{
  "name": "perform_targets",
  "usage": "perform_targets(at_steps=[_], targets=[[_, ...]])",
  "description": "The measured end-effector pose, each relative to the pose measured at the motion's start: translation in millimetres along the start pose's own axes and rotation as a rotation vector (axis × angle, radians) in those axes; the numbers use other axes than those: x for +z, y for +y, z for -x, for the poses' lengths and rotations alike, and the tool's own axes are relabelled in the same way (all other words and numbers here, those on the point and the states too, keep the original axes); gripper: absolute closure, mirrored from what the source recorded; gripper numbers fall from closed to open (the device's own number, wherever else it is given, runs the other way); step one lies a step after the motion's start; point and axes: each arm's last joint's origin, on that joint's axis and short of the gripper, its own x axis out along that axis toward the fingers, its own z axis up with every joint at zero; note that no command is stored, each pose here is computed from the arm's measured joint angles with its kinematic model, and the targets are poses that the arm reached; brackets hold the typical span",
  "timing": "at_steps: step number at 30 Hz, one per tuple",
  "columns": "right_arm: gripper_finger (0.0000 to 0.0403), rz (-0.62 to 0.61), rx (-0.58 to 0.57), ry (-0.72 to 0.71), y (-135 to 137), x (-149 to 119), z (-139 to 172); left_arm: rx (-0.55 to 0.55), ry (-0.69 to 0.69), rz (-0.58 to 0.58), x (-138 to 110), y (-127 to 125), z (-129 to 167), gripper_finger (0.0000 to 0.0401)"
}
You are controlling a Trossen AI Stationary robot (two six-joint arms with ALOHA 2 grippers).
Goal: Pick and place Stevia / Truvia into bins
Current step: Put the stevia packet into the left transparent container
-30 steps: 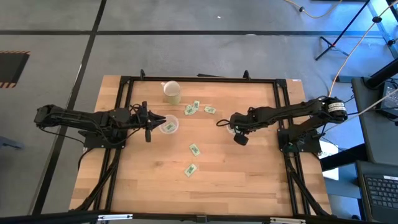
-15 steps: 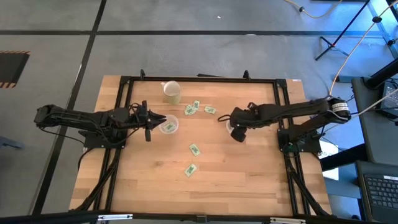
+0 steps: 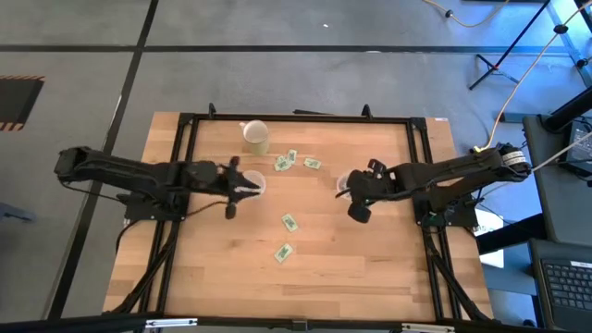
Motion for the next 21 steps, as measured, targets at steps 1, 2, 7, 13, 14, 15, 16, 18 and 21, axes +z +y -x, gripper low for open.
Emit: perform_targets(at_steps=[1,2,7,13,14,15,16,18,21], targets=[[0.0233,-0.005,0.003,-0.008,-1.5,0.3,2.0,-0.008,0.033,-0.054,2.8,-1.8,-7.3,0.0313],[0.0233,-0.010,0.007,-0.018,-2.8,0.6,4.2,-0.015,0.071,-0.101,4.5,-3.6,-14.8,0.0305],[0.0233,-0.027,-0.026,-0.067,-8.1,2.1,9.9,-0.039,0.182,-0.159,11.3,-11.1,-52.4,0.0275],[0.0233,-0.016,-0.030,-0.084,-9.0,5.6,7.5,-0.097,0.266,-0.124,8.6,-17.9,-89.7,0.0280],[0.0233,-0.018,-0.031,-0.084,-9.5,5.8,7.3,-0.106,0.276,-0.132,6.5,-19.7,-95.0,0.0283],[0.0233,-0.020,-0.033,-0.083,-10.0,6.0,7.1,-0.110,0.286,-0.135,4.1,-21.2,-100.4,0.0286],[0.0233,-0.020,-0.034,-0.083,-10.2,6.0,7.1,-0.116,0.297,-0.137,1.4,-22.9,-104.9,0.0289],[0.0233,-0.020,-0.034,-0.082,-10.3,6.0,7.0,-0.120,0.332,-0.140,-5.5,-24.1,-113.4,0.0293],[0.0233,-0.020,-0.035,-0.080,-10.4,5.8,7.0,-0.144,0.367,-0.129,-17.2,-26.3,-125.6,0.0294]])
